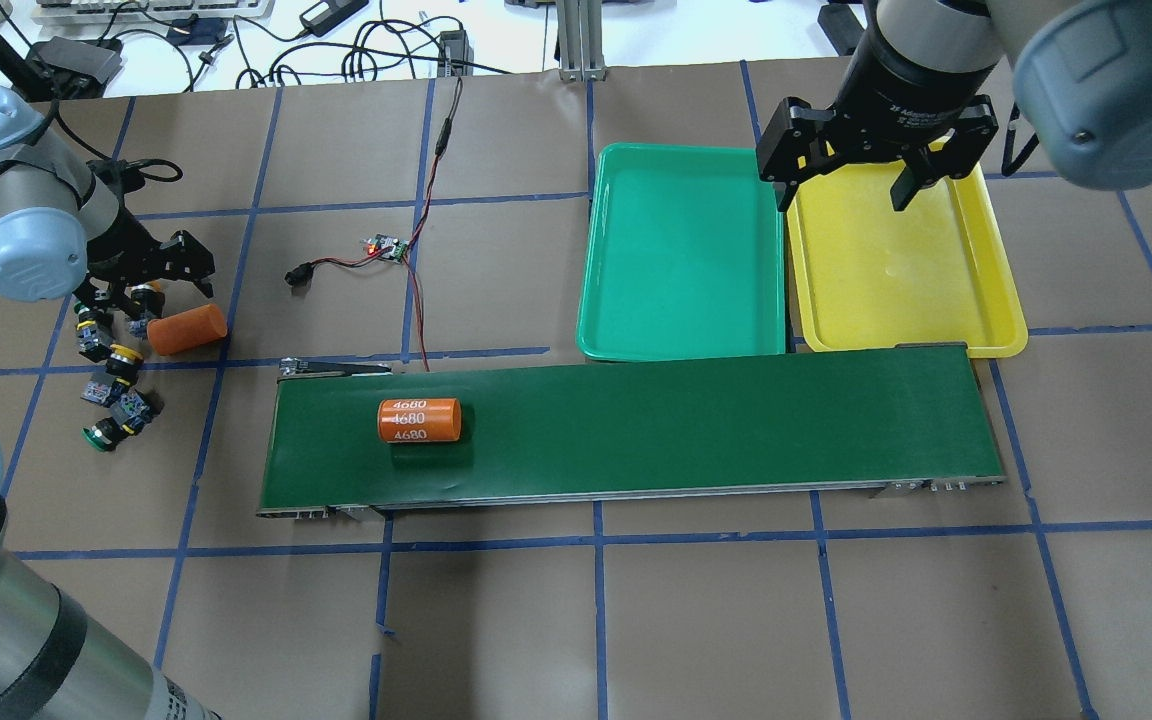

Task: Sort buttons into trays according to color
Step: 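Return the left gripper and grasp the second orange cell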

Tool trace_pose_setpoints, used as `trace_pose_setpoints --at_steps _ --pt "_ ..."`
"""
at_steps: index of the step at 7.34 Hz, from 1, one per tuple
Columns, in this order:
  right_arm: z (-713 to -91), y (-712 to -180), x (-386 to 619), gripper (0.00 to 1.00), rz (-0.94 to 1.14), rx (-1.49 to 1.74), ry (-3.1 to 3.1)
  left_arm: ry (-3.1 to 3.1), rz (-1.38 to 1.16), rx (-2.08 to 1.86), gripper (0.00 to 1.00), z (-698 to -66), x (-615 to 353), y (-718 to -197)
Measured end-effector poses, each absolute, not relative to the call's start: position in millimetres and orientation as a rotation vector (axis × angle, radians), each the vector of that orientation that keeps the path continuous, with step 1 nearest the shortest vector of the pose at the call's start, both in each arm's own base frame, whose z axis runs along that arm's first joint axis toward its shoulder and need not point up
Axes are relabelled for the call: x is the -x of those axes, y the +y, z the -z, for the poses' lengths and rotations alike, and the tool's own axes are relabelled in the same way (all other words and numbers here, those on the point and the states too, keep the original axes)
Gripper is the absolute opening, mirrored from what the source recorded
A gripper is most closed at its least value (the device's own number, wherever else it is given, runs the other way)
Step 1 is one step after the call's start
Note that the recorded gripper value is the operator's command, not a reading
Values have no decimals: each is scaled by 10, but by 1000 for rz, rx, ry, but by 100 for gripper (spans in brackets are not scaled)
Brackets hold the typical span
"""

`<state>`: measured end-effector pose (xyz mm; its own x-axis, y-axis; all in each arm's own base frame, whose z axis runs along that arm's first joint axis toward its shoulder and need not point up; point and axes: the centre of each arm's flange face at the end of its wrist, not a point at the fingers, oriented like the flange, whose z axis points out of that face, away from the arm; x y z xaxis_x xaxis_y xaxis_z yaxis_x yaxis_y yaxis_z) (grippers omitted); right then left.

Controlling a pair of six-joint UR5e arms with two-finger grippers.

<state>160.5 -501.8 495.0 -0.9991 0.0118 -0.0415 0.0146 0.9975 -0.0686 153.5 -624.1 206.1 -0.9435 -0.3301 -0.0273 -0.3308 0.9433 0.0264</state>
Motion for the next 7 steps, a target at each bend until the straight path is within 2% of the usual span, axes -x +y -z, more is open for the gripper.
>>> trace_pose_setpoints --at_steps 7 --pt "-4947 -5021 -1605 100 106 -19 3099 3088 -69 532 100 -1998 -1537 -6221"
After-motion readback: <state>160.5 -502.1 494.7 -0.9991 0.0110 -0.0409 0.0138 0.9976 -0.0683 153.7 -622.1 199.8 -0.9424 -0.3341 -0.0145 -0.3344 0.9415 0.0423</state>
